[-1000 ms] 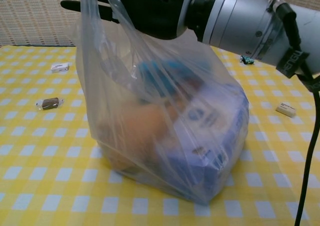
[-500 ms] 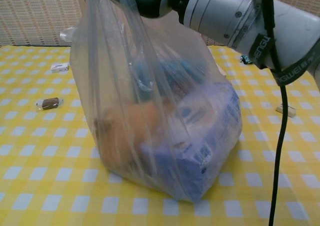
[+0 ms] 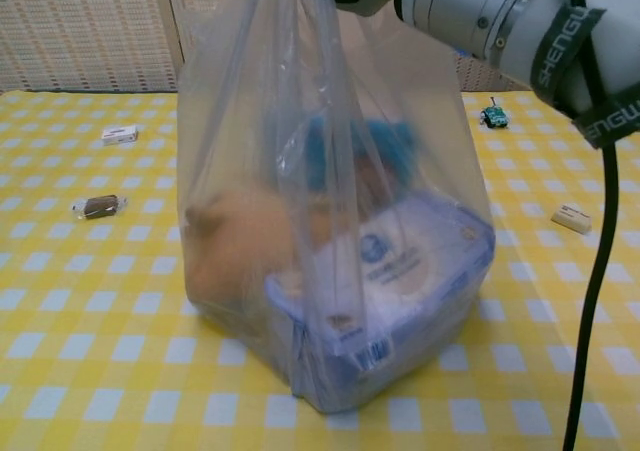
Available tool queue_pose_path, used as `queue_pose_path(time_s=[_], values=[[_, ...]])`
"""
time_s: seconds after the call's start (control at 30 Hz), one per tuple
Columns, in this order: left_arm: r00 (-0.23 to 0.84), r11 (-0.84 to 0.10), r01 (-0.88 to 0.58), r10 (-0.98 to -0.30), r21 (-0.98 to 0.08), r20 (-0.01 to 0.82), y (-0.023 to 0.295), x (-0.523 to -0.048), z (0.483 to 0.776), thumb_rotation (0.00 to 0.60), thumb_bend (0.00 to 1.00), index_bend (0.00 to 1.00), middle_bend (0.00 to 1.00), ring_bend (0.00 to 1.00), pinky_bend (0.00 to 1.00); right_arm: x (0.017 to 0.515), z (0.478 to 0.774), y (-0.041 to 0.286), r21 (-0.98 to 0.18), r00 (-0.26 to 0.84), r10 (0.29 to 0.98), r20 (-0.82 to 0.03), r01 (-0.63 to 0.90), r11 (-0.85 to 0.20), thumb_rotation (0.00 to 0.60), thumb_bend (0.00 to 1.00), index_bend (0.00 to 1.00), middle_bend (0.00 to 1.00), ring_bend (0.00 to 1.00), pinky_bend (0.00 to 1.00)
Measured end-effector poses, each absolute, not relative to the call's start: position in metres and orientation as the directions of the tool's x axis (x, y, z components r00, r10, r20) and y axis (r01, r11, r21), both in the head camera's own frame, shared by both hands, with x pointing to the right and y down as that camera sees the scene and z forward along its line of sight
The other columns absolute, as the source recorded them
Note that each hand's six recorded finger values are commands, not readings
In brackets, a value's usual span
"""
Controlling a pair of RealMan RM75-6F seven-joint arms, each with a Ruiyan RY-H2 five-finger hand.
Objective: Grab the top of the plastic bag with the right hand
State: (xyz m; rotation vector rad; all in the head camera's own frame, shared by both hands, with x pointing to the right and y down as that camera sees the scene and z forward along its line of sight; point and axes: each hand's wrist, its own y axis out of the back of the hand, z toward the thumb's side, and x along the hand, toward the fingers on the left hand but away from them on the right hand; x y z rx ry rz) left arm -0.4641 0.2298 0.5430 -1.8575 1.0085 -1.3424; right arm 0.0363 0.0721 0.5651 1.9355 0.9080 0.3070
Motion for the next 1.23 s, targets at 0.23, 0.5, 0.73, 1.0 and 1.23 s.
queue_pose_path(time_s=[0.23,0.5,0.73,1.0,1.23], values=[[0.196,-0.517,-0.211,-0.854,-0.83,0.482,0.229,-0.461,0.546,0.6,0.32,0.01,0.05,0.05,0.01,0.053,0.551,0.068,0.802,0.623,0.738,-0.26,0.565,-0.194,0.6,0.45,0.83,0.86,0.96,0.87],[0.201,-0.528,-0.194,-0.847,-0.827,0.493,0.231,-0.456,0.55,0.6,0.32,0.01,0.05,0.05,0.01,0.061,0.513,0.055,0.812,0.625,0.745,-0.233,0.547,-0.205,0.6,0.45,0.83,0.86,0.96,0.87],[0.196,-0.532,-0.187,-0.844,-0.826,0.5,0.232,-0.454,0.553,0.6,0.32,0.01,0.05,0.05,0.01,0.057,0.449,0.031,0.835,0.628,0.774,-0.086,0.469,-0.288,0.6,0.45,0.83,0.86,0.96,0.87],[0.185,-0.538,-0.186,-0.841,-0.822,0.508,0.229,-0.455,0.557,0.6,0.32,0.01,0.05,0.05,0.01,0.049,0.38,0.007,0.823,0.617,0.786,0.037,0.427,-0.374,0.6,0.45,0.83,0.86,0.96,0.87],[0.184,-0.542,-0.184,-0.839,-0.82,0.513,0.23,-0.455,0.557,0.6,0.32,0.01,0.05,0.05,0.01,0.044,0.386,0.008,0.809,0.63,0.776,-0.006,0.46,-0.367,0.6,0.45,0.83,0.86,0.95,0.87]])
